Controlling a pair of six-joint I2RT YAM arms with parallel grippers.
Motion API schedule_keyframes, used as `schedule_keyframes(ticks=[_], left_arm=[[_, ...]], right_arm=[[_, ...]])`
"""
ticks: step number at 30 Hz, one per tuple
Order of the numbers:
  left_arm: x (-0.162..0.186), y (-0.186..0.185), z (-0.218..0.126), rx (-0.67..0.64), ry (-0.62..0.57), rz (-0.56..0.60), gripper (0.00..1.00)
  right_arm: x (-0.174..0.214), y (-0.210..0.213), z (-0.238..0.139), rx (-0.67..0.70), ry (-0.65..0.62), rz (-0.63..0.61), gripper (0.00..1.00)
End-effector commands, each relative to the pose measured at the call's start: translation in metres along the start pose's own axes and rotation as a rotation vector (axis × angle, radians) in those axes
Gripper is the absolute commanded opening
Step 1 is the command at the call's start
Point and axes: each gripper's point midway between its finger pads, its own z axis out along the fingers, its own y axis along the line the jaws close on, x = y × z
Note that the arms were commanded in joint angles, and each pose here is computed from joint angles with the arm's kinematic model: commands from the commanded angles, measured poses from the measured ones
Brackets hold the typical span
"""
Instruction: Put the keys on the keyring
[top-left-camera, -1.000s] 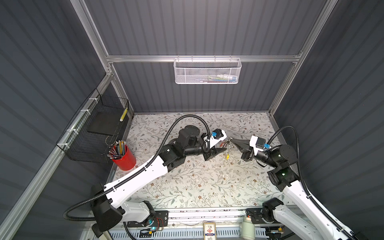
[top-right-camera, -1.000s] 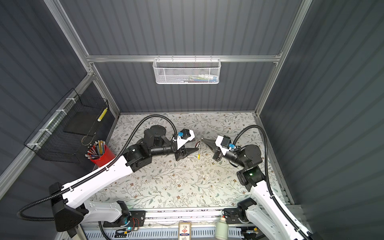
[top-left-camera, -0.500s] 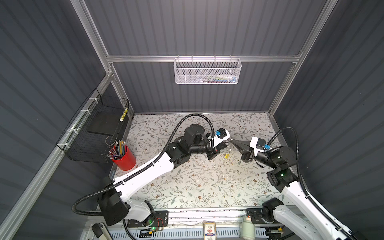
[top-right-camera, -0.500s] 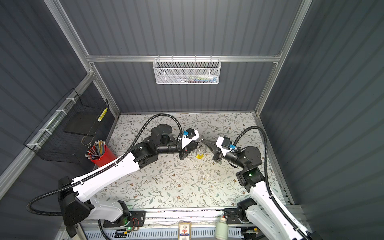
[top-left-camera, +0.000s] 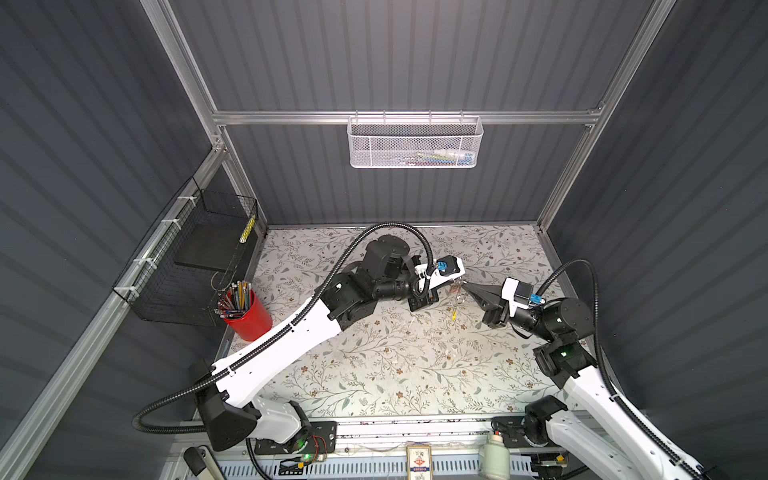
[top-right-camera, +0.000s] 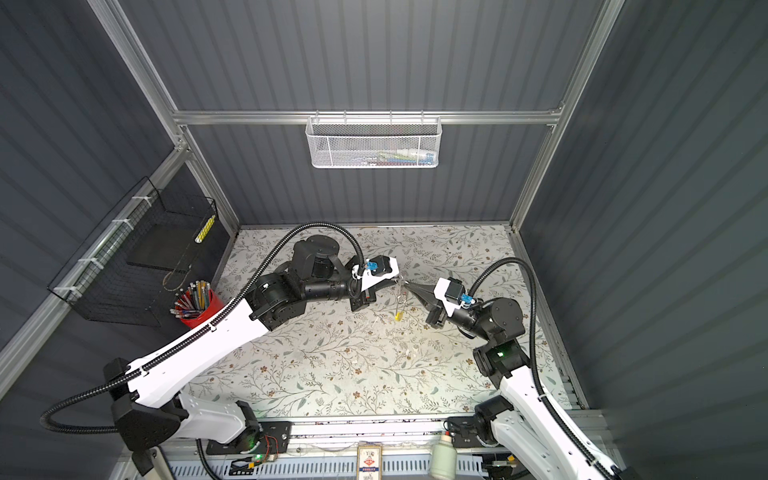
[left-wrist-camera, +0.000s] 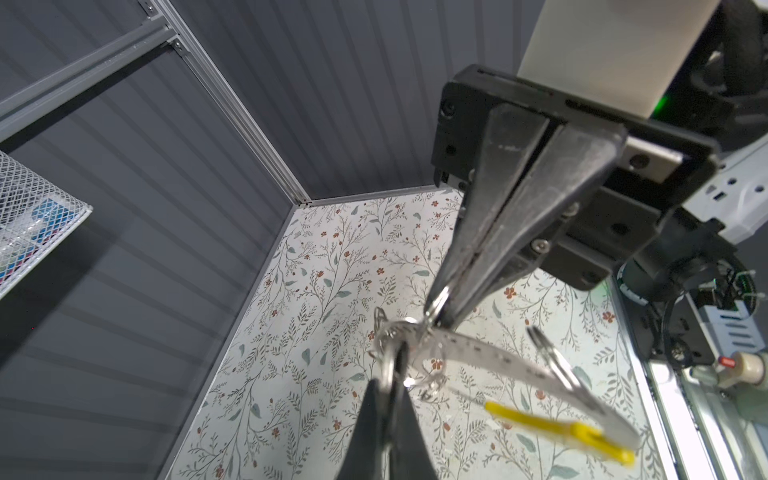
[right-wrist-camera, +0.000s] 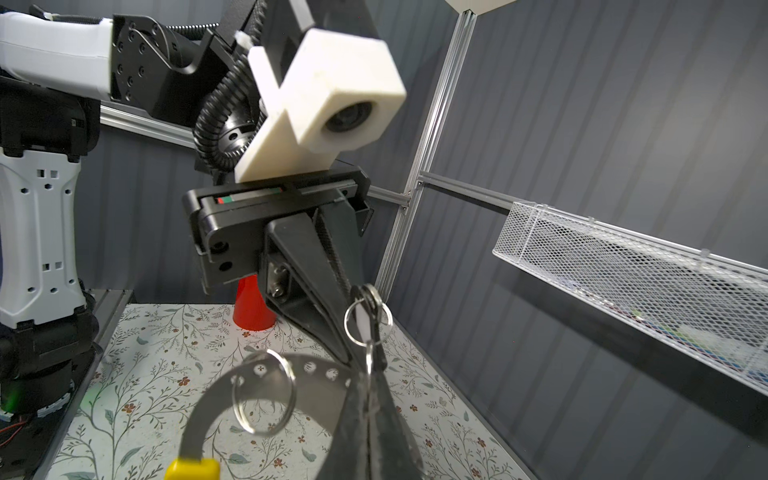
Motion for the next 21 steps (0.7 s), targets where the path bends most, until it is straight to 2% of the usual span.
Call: schedule_keyframes(ticks=[1,6,10,17,18,21], left_arm=[[-0.001,0.007,-0.006,-0.031,0.069,0.100,0.00],[0.005,0.014,-0.007,-0.071,0.152,0.178,0.00],[0.005,0.019,-0.006,-0.096,0.189,0.231,0.00],[0.027,0.021,0.011,-0.100,0.304,0.261,0.00],[0.032,0.022,0.013,-0.104,0.323,0.262,0.00],[0.043,0.020,0.020,-0.101,0.345,0.231,0.00]], right_arm=[[-0.003,-0.001,-0.002,0.007,0.003,-0.020,0.00],[0.006,-0.001,-0.003,-0.006,0.089,-0.050,0.00],[0.020,-0.003,-0.002,-0.008,0.171,-0.027,0.00],[0.042,-0.008,-0.003,0.031,0.213,0.025,0.01],[0.048,-0.008,-0.004,0.035,0.229,0.034,0.02],[0.065,-0.010,-0.008,0.067,0.263,0.057,0.15]])
